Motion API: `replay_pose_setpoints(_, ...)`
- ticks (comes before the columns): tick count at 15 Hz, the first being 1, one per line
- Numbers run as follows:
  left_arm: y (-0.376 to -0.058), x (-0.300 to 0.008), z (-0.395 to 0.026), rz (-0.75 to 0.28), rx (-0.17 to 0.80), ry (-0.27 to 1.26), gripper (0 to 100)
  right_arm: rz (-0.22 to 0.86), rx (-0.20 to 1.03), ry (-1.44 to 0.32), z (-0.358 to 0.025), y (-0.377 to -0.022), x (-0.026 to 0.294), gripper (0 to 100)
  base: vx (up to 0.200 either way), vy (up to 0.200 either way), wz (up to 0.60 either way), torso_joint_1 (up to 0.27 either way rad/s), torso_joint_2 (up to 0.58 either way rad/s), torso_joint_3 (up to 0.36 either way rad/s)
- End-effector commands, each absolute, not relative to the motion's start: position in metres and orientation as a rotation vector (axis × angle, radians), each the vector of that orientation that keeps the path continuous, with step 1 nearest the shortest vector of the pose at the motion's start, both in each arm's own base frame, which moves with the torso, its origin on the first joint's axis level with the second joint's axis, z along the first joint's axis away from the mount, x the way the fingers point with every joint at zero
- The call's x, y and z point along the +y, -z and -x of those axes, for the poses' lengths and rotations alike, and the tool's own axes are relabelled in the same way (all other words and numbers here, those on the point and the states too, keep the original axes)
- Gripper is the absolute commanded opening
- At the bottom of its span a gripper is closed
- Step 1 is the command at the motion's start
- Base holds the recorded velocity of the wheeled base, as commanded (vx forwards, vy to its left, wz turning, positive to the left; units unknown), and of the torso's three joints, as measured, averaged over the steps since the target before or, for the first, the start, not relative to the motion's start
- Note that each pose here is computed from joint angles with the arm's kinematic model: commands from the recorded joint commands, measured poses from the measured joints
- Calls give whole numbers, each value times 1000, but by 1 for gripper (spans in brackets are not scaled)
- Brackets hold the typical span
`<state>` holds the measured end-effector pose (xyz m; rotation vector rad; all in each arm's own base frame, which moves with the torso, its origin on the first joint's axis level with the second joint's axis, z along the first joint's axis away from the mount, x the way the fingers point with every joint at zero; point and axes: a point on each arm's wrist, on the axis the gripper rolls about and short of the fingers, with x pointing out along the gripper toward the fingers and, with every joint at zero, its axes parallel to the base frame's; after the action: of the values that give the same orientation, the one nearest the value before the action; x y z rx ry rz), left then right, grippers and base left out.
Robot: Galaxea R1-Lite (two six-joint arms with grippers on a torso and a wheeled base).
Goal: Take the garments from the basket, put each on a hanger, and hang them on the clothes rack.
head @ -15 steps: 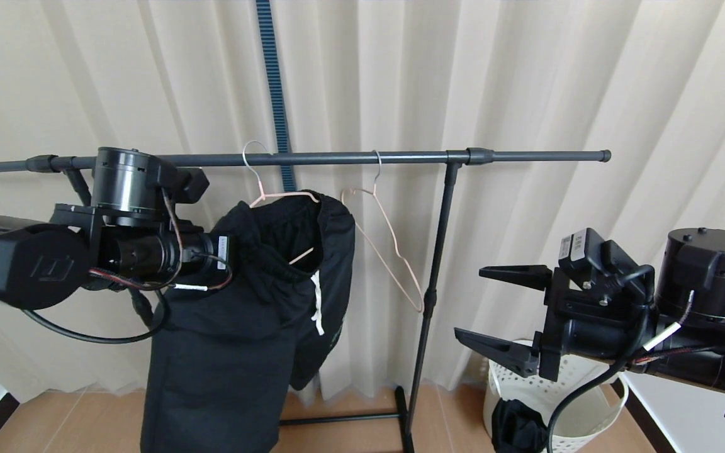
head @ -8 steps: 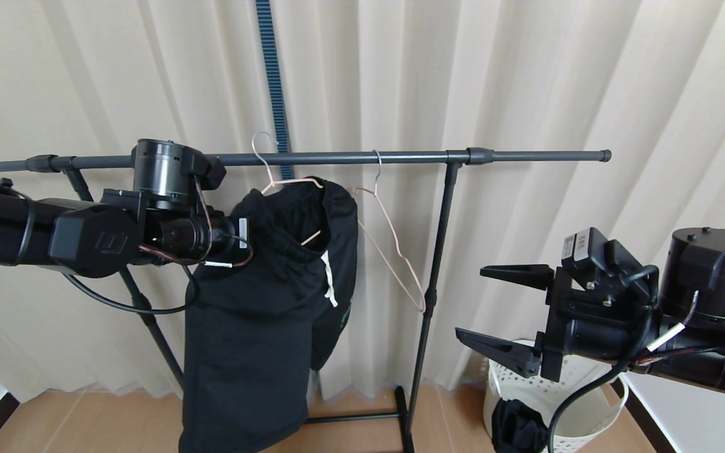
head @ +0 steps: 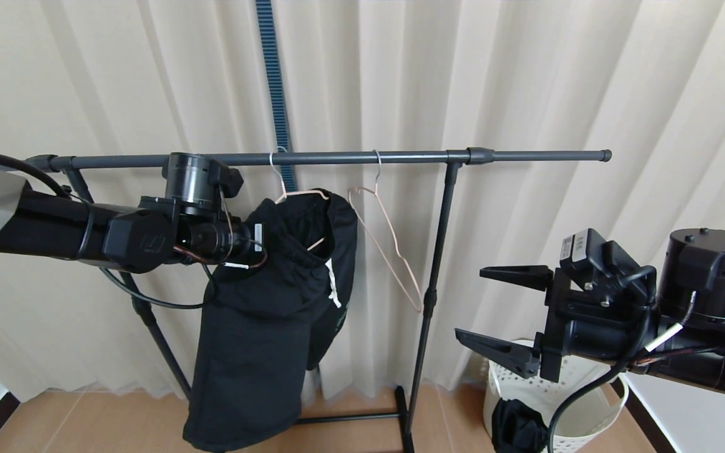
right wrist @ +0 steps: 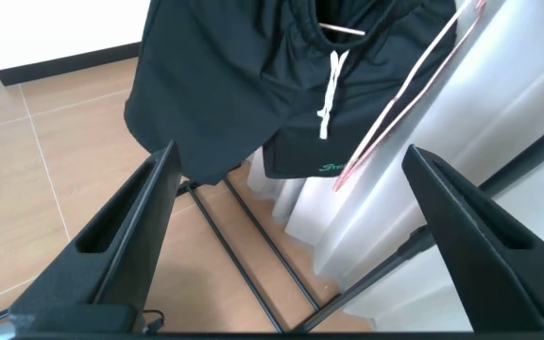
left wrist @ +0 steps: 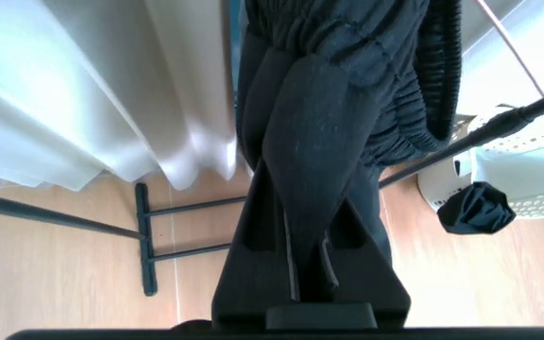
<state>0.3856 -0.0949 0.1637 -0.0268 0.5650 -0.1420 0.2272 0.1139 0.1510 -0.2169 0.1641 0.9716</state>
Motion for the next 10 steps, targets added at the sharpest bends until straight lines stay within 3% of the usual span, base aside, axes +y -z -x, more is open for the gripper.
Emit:
replay_pose_setpoints(1,-158,-96,-387,25,580,140,100,217,167,-973,-228,-150,114,100,0,0,0,0,0,0)
replay_pose_setpoints(4,-158,-95,-385,23,585,137,100,216,177,-973,-230,-148,115,100,0,0,0,0,0,0)
replay_pose_setpoints(10,-196,-82,-333,32,500,146,100,225,164,-936,-230,-151,114,100,0,0,0,0,0,0)
